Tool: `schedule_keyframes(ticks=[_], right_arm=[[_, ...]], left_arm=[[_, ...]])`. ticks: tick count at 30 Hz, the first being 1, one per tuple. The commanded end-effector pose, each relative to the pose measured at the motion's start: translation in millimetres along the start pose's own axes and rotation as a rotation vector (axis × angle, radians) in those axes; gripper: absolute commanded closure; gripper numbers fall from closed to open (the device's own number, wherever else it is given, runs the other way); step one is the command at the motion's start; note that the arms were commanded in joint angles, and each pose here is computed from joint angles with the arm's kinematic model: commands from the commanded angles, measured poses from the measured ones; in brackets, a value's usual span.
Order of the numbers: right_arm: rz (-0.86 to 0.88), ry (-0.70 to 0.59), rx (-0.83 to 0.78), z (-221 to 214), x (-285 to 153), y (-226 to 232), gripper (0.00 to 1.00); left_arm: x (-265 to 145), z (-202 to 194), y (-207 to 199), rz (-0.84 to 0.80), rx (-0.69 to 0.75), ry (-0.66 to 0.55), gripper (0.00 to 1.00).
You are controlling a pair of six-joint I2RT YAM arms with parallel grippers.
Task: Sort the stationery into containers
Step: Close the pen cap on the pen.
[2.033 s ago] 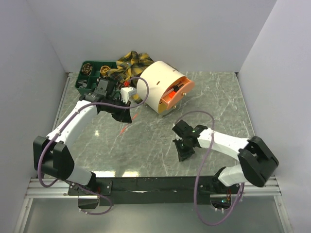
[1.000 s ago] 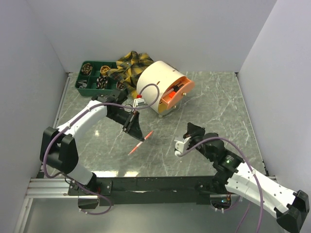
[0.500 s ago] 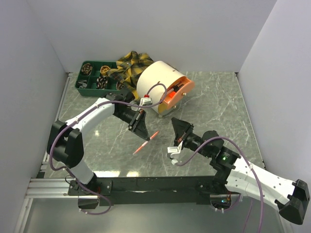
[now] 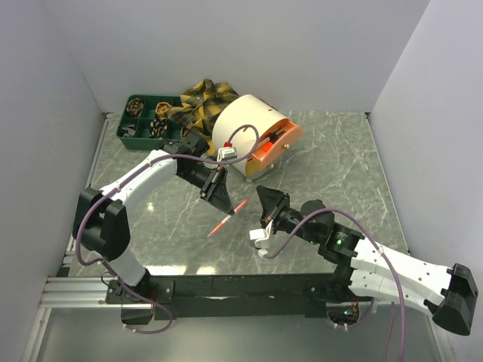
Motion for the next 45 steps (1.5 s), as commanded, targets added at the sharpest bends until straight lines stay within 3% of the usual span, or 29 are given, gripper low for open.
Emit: schedule_keyframes(ticks=[1, 45], right_arm=[[-0.093, 0.034, -0.012, 4.3, -1.9, -34.5, 1.00], [0.001, 0.075, 0.007, 8.4, 7.7, -22.1, 1.00]], left_arm=[[-0.6, 12.5, -6.3, -0.016, 0.047, -0.020, 0.99], [-1.2, 15.7, -7.2, -0.014, 0.058, -0.029, 0.99]])
Point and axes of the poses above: each gripper's point midway between its finger pads, its own x axis out along the fingers, its own y axis along the line the jaws close on, z = x × y, the point moved 2 cm from there along -x, back along the fingers, and after that the axes turned 12 degrees about x, right-handed, at the moved point
